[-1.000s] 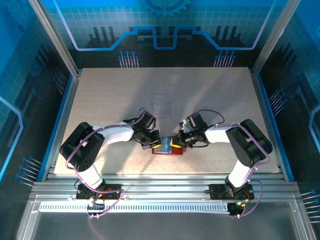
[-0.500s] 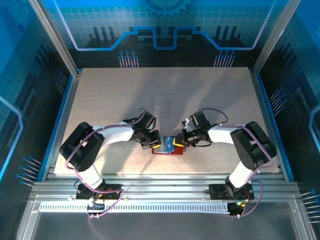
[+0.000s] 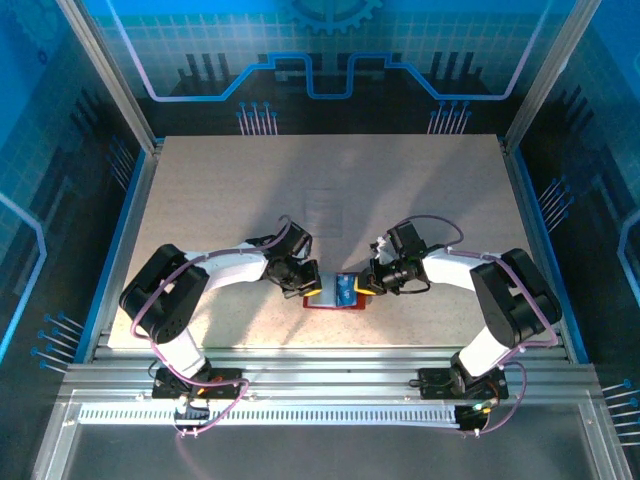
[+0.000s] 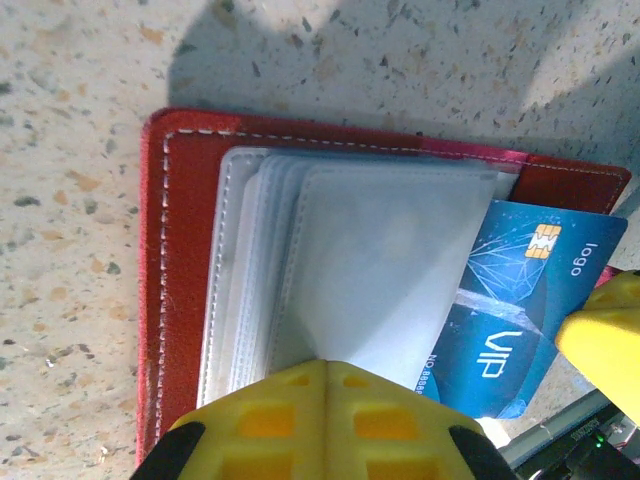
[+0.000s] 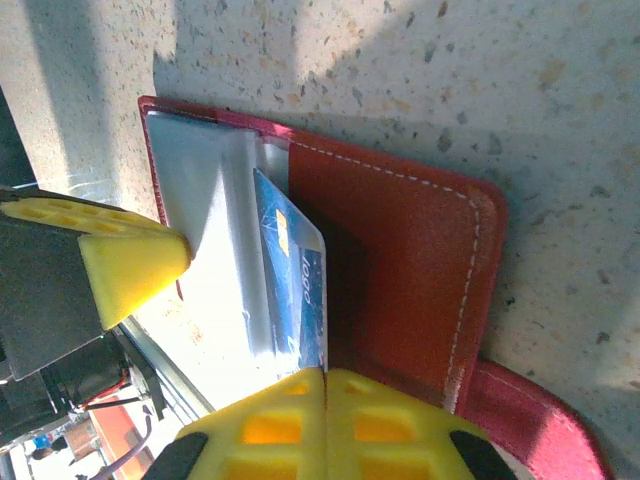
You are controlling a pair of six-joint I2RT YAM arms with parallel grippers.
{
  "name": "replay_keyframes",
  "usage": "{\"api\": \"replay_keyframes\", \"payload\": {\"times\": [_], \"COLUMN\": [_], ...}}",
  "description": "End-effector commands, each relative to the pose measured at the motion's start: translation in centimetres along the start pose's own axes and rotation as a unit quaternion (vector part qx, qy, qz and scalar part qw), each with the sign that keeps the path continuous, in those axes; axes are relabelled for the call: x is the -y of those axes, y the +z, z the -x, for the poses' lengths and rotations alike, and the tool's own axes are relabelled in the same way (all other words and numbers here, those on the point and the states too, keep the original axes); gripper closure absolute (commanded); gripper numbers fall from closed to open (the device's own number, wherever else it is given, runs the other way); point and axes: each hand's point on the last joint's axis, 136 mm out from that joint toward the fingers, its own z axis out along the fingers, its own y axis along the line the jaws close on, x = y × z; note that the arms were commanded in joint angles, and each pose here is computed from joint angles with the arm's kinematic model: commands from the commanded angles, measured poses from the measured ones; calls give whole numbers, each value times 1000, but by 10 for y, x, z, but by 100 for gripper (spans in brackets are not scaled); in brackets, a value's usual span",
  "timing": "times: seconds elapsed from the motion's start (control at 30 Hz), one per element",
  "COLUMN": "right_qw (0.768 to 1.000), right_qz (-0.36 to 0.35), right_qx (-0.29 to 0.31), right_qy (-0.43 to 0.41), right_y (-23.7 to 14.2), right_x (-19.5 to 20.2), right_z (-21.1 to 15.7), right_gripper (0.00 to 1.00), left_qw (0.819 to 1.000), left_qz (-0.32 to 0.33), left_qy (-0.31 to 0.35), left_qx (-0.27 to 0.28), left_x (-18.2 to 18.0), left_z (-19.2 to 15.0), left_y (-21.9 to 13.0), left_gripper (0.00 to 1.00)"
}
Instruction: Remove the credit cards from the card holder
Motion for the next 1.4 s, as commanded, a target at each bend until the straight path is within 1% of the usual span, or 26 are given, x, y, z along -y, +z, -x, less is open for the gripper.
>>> {"api": "replay_keyframes", "payload": {"times": [0.0,0.17,0.27,0.33,0.67,0.9,1.07,1.3,1.37], "right_qw": [1000,1000,999,999,999,1000,1000,1000,999], "right_qz": [-6,18,40,47,29,22,21,4,-2], "right_qx": [7,5,2,-2,-12,-14,-10,9,11], "right_qy": [-4,2,7,7,12,12,6,-23,-38], "right_y": [-9,-6,-2,1,8,10,7,-10,-16], "right_x": [-3,-12,-19,-24,-16,-13,-15,-25,-29], "right_z": [4,4,4,4,-3,-3,-2,3,5], "right_gripper": [100,100,93,91,88,88,94,97,98], "left_qw": [999,999,999,999,999,1000,1000,1000,999], "left_qz": [40,37,35,34,34,30,24,2,-2], "left_qy": [-5,-4,-4,-3,-5,-5,-5,10,10], "left_qx": [-5,-5,-6,-6,-6,-9,-3,26,37], "left_x": [-18,-15,-13,-12,-12,-11,-6,12,12], "left_z": [-3,-2,-1,-1,-1,-2,0,7,12], "left_y": [0,0,0,1,1,0,-4,-26,-32], "left_gripper": [96,96,96,96,96,96,96,95,94]}}
